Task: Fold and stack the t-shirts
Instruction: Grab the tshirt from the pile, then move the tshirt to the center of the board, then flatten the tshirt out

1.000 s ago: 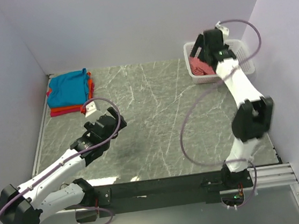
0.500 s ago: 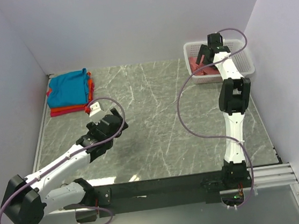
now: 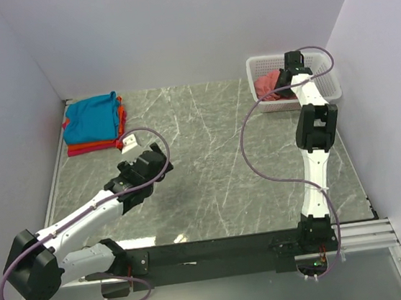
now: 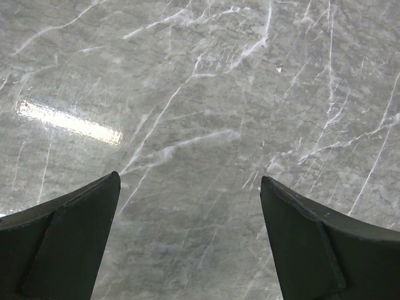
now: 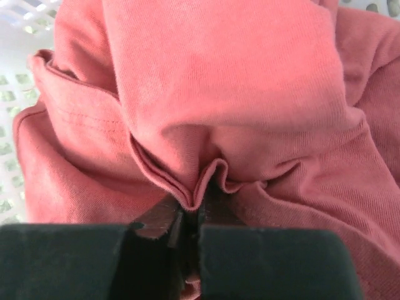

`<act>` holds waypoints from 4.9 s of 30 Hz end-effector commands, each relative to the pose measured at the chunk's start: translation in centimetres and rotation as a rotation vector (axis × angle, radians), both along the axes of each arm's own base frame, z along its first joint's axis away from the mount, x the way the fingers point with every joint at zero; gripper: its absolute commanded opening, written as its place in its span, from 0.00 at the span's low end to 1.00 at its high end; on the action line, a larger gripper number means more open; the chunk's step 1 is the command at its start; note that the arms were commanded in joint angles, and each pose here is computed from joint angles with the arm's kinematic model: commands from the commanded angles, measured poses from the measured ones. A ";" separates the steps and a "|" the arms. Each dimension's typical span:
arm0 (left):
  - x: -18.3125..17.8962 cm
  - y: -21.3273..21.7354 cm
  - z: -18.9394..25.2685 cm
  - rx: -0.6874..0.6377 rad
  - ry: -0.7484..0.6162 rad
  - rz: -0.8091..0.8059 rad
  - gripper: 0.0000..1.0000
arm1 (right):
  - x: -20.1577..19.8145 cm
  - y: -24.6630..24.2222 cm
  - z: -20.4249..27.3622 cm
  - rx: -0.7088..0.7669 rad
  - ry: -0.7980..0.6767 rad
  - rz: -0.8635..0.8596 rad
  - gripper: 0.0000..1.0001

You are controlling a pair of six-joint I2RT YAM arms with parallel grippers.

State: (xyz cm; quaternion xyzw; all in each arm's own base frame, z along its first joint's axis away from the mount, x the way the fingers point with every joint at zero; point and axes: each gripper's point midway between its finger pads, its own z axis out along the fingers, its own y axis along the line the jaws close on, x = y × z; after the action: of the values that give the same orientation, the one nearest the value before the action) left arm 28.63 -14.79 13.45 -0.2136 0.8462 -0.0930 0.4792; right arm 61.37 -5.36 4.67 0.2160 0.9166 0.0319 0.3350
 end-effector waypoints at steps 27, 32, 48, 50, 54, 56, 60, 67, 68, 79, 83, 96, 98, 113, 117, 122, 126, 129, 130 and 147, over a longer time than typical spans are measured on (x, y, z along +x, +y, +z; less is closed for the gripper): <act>-1.5 -1.2 6.3 -0.179 -0.105 -0.101 0.99 | -21.9 20.3 49.3 -0.059 -0.955 0.426 0.00; -2.7 0.3 6.8 -0.216 -0.122 -0.056 1.00 | -26.6 25.6 50.7 0.089 -1.025 0.626 0.00; -4.2 1.2 0.3 -0.154 0.038 -0.014 1.00 | -30.4 12.6 9.0 -0.082 -0.149 0.119 0.65; -4.5 0.9 -1.7 -0.126 0.114 -0.020 1.00 | -31.3 12.3 7.1 -0.096 -0.085 0.122 0.68; -5.7 0.4 -4.8 -0.101 0.236 -0.041 0.99 | -32.6 14.2 5.7 -0.001 -0.070 0.186 0.70; -6.3 -0.5 -6.2 -0.127 0.276 -0.083 0.99 | -33.5 15.0 4.9 0.046 -0.060 0.189 0.71; -7.1 -1.5 -7.9 -0.168 0.323 -0.122 0.99 | -34.8 17.5 4.4 0.174 -0.071 0.244 0.71; -6.1 -0.3 -9.6 -0.121 0.327 -0.042 0.99 | -35.0 19.3 4.4 0.147 -0.095 0.306 0.75; -5.7 -0.3 -9.6 -0.121 0.321 -0.041 0.99 | -34.8 19.8 4.6 0.135 -0.089 0.317 0.75; -3.3 -0.6 -12.5 -0.152 0.383 -0.036 0.55 | -32.0 22.9 3.2 -0.013 -0.010 0.336 0.67; -3.6 -0.3 -12.6 -0.146 0.397 -0.025 0.01 | -31.1 22.9 1.4 -0.083 0.053 0.295 0.63; -4.8 1.8 -10.9 -0.106 0.392 0.043 0.01 | -32.1 20.4 0.2 -0.204 0.095 0.182 0.13; -4.9 2.1 -10.2 -0.105 0.382 0.050 0.01 | -32.4 19.6 0.1 -0.219 0.092 0.158 0.00; -0.4 1.5 7.9 -0.283 -0.088 0.053 0.01 | -33.2 17.3 15.6 -0.051 -0.342 0.111 0.00; 0.4 1.8 14.9 -0.340 -0.272 0.046 0.01 | -33.5 15.6 21.9 -0.023 -0.496 0.048 0.00; 0.3 2.7 26.7 -0.417 -0.566 0.008 0.01 | -33.9 14.8 32.2 0.061 -0.739 0.048 0.00; -0.6 4.2 35.5 -0.369 -0.744 0.001 0.01 | -34.4 13.8 41.4 0.064 -0.901 0.039 0.00; -1.4 5.2 42.8 -0.359 -0.863 0.002 0.01 | -35.1 13.2 48.0 0.080 -1.004 0.040 0.00; -1.5 5.2 44.0 -0.352 -0.882 -0.004 0.01 | -35.2 13.1 48.9 0.082 -1.018 0.044 0.00; 14.3 7.2 42.2 -0.003 -0.762 0.084 0.01 | -24.8 15.8 46.8 0.009 -0.985 0.192 0.00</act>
State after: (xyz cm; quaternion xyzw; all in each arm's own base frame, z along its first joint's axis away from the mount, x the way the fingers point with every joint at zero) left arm 39.91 -9.42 55.34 -0.2185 0.6030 -0.1766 0.7466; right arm 32.45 9.23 52.72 0.1225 0.6565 0.1469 0.7297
